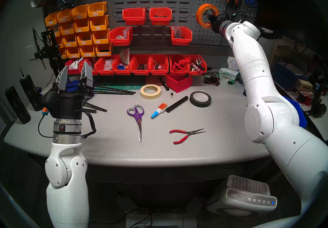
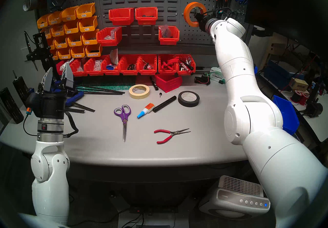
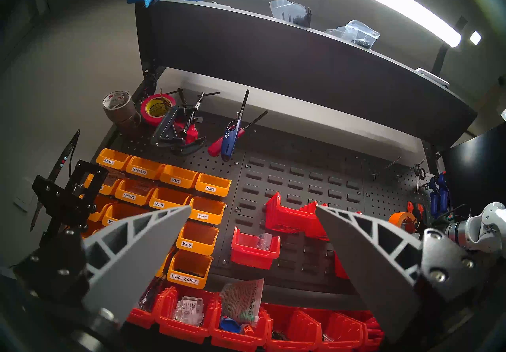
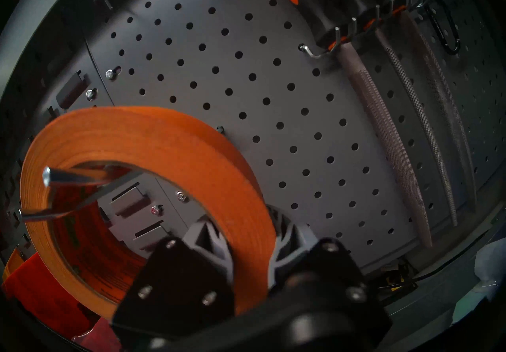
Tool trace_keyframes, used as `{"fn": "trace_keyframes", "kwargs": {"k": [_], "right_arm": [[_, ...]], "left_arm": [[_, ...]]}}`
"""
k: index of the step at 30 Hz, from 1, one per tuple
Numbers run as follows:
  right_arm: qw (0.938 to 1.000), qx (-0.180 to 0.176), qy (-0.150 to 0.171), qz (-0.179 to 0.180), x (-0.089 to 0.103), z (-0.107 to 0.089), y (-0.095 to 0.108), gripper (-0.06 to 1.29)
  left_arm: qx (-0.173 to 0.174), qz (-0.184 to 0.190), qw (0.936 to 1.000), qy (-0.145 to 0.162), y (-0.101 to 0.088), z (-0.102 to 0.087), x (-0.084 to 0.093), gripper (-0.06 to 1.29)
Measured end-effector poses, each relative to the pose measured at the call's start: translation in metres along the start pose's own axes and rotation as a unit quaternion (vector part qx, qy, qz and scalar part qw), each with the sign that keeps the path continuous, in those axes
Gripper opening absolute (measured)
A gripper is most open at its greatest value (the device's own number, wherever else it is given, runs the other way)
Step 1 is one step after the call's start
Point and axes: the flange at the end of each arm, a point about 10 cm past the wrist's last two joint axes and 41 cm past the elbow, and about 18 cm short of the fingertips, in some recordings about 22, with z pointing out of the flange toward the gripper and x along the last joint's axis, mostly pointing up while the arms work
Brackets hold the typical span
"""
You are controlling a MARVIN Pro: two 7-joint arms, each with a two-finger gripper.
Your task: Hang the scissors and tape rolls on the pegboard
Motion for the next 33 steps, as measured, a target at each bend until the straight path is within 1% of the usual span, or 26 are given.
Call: {"fn": "trace_keyframes", "kwargs": {"k": [3, 5, 6, 8, 9, 13, 14, 16, 18, 22, 29, 33], "right_arm": [[0.9999, -0.002, 0.003, -0.013, 0.001, -0.001, 0.0, 0.09], [0.9998, -0.003, 0.005, -0.021, 0.002, -0.003, 0.0, 0.12], [0.9997, -0.003, 0.006, -0.024, 0.002, -0.004, 0.0, 0.15], [0.9995, -0.002, 0.01, -0.028, 0.005, -0.006, 0.0, 0.35], [0.9994, -0.001, 0.013, -0.031, 0.006, -0.007, 0.0, 0.38], [0.9991, 0.001, 0.022, -0.035, 0.012, -0.013, 0.001, 0.42], [0.999, 0.002, 0.027, -0.037, 0.014, -0.016, 0.002, 0.47], [0.9989, 0.002, 0.028, -0.037, 0.015, -0.016, 0.002, 0.48], [0.9987, 0.003, 0.031, -0.041, 0.017, -0.02, 0.003, 0.65], [0.9985, 0.005, 0.027, -0.048, 0.016, -0.027, 0.006, 0.85], [0.9979, 0.001, -0.005, -0.065, 0.001, -0.041, 0.02, 0.85], [0.9973, 0.011, -0.014, -0.071, -0.006, -0.051, 0.022, 0.85]], "left_arm": [[-0.001, 0.0, 1.0, 0.0, 0.0, 0.0, 0.0, 1.23], [-0.002, -0.001, 1.0, 0.0, 0.0, 0.0, 0.0, 1.23], [-0.002, -0.001, 1.0, 0.0, 0.0, 0.0, 0.0, 1.23], [-0.002, -0.001, 1.0, 0.0, 0.0, 0.0, 0.0, 1.23], [-0.003, -0.002, 1.0, 0.0, 0.0, 0.0, 0.0, 1.23], [-0.004, -0.003, 1.0, 0.0, 0.001, 0.0, 0.0, 1.23], [-0.005, -0.005, 1.0, 0.0, 0.001, 0.0, 0.0, 1.23], [-0.005, -0.005, 1.0, 0.0, 0.001, 0.0, 0.0, 1.23], [-0.007, -0.006, 1.0, 0.0, 0.002, 0.0, 0.0, 1.23], [-0.008, -0.007, 0.9999, 0.0, 0.003, 0.0, 0.0, 1.23], [-0.009, -0.009, 0.9999, -0.001, 0.004, -0.001, 0.0, 1.23], [-0.01, -0.01, 0.9999, -0.001, 0.004, -0.002, 0.0, 1.23]]}}
